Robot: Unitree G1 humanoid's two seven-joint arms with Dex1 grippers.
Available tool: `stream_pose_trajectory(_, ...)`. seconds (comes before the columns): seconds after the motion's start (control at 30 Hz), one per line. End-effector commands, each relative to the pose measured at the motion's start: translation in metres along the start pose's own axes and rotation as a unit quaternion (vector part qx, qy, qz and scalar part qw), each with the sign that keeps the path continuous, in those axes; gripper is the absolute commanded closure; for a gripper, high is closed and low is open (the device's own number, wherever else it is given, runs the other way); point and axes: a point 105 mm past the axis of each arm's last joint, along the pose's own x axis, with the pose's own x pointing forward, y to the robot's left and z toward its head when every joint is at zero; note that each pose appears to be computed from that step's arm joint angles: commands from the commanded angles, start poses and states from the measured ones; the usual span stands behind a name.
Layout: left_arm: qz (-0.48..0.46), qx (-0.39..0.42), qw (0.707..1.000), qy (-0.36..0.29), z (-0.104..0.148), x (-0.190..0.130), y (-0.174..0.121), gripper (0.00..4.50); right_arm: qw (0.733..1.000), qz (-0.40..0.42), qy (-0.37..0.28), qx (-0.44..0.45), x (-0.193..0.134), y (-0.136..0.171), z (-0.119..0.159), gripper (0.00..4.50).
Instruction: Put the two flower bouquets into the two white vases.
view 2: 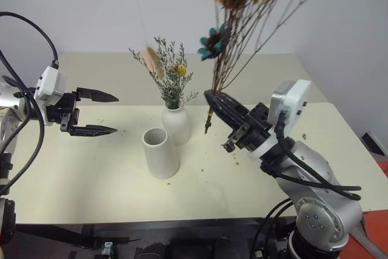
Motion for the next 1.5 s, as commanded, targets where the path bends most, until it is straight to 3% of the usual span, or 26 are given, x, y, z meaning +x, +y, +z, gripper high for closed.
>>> stream_pose_trajectory(0.03,0.004,0.019,1.0,-0.006,0.013,-0.006,0.001,0.0,0.998,0.053,-0.019,-0.021,0.015,0.005,0.001,4.46)
stream_pose_trajectory(0.3,0.021,0.013,1.0,-0.006,0.019,-0.012,-0.002,0.0,0.993,0.109,-0.043,-0.019,0.063,0.003,-0.01,4.46)
stream_pose_trajectory(0.53,0.034,-0.002,0.999,-0.001,0.017,-0.016,-0.013,0.0,0.99,0.128,-0.05,0.014,0.085,0.011,-0.014,4.46)
stream_pose_trajectory(0.8,0.052,-0.009,0.999,-0.008,0.018,-0.016,-0.017,0.0,0.989,0.139,-0.022,0.04,0.091,0.023,-0.039,4.46)
stream_pose_trajectory(1.13,0.059,-0.008,0.998,-0.007,0.018,-0.016,-0.016,0.0,0.992,0.117,-0.01,0.039,0.088,0.012,-0.055,4.46)
stream_pose_trajectory(1.27,0.059,-0.006,0.998,-0.006,0.018,-0.015,-0.016,0.0,0.992,0.117,-0.019,0.035,0.083,0.013,-0.057,3.37)
stream_pose_trajectory(1.5,0.057,0.0,0.998,-0.006,0.02,-0.015,-0.013,0.0,0.992,0.126,-0.015,0.027,0.073,0.017,-0.062,0.92)
